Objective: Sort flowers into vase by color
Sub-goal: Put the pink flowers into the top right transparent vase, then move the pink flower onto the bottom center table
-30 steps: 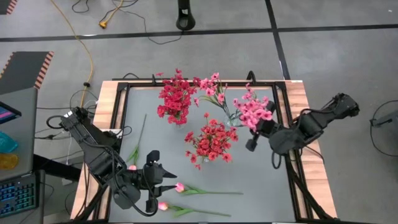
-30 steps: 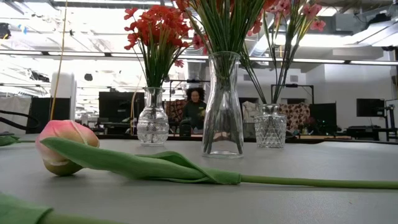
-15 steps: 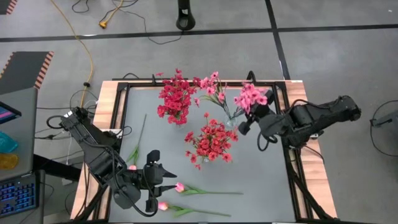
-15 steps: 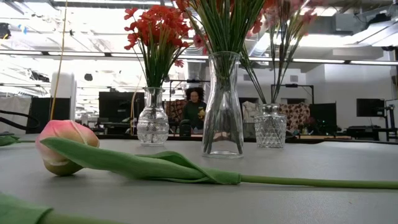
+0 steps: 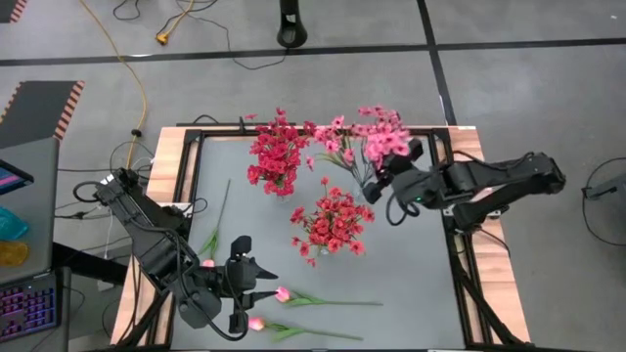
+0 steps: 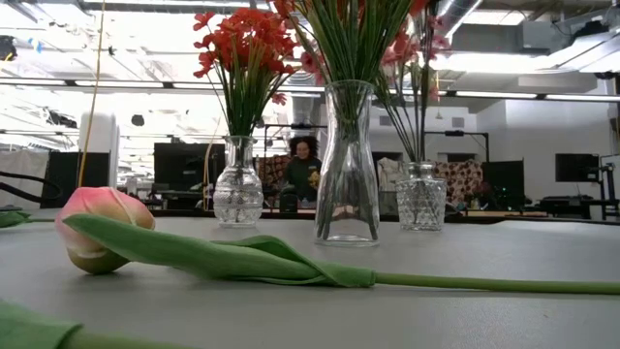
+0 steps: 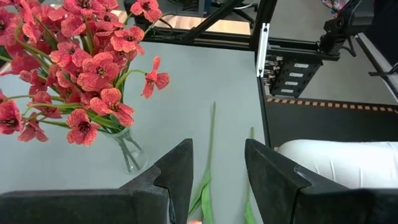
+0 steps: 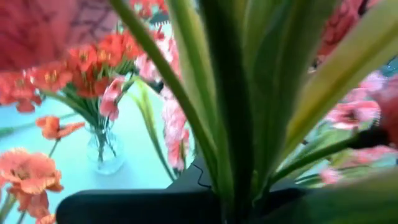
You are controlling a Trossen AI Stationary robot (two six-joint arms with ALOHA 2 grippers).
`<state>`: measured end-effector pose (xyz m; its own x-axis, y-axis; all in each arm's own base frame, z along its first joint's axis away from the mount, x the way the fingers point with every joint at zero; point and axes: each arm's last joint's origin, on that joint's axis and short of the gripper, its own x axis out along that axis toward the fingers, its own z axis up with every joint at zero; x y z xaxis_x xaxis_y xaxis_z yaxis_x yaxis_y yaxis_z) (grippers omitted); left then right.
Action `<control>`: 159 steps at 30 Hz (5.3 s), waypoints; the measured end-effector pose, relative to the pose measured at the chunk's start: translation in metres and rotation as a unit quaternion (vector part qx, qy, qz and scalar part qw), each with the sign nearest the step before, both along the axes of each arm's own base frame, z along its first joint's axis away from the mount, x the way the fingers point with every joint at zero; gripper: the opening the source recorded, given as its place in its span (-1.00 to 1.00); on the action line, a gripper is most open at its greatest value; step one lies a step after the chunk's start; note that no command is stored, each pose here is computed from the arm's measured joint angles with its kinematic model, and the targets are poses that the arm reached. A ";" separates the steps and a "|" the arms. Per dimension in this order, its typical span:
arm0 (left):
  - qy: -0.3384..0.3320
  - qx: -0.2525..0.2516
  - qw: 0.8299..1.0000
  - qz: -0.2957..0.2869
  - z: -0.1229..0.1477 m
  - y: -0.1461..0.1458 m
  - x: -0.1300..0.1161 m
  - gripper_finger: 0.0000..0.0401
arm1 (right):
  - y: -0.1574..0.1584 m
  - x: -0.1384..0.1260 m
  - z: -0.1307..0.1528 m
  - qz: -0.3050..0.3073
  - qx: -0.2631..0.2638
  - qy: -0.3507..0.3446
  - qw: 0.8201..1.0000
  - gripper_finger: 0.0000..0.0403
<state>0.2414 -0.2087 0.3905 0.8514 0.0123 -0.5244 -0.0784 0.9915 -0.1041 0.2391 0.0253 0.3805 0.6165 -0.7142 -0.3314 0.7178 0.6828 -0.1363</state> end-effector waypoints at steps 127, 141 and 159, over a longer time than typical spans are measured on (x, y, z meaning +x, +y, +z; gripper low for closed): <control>0.375 -0.113 0.813 0.430 -0.243 0.202 -0.094 -0.34 | 0.034 -0.139 -0.112 0.417 0.166 -0.068 0.891 0.23; 0.415 -0.126 0.772 0.464 -0.255 0.220 -0.089 -0.47 | 0.025 -0.144 -0.154 0.425 0.133 -0.215 0.869 0.23; 0.426 -0.130 0.782 0.437 -0.257 0.223 -0.086 -0.98 | 0.014 -0.135 -0.160 0.416 0.038 -0.213 0.883 0.23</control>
